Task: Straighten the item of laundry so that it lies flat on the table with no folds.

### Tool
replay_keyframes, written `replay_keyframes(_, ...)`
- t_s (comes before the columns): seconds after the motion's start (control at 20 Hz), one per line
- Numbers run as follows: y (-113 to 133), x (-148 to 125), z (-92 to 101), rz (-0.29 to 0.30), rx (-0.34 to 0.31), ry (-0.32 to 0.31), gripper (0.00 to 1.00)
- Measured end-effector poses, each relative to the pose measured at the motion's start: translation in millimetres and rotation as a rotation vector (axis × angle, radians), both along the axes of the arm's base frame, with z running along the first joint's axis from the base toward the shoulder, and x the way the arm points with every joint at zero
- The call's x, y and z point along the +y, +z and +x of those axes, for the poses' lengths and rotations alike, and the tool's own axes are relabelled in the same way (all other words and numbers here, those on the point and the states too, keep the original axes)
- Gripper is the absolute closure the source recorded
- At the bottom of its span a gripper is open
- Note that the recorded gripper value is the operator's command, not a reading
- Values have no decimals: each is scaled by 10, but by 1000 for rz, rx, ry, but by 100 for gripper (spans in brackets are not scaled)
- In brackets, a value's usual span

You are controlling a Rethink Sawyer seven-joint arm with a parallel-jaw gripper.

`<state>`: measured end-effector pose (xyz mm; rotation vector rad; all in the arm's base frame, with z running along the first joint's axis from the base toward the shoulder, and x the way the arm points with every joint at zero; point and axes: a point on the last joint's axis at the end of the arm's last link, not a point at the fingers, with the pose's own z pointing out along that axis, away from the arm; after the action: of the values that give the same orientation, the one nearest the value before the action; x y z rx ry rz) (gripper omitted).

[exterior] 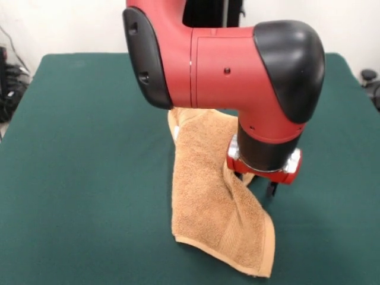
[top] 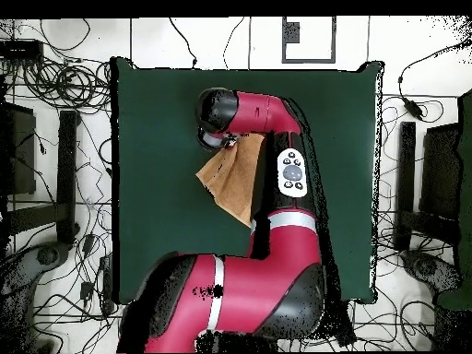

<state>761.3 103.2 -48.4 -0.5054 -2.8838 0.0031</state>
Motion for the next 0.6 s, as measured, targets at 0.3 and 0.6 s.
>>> replay_keyframes(0.3, -26, 36, 60, -5, -60, 5, 0)
replay_keyframes(0.6, -25, -52, 87, -43, -95, 21, 100)
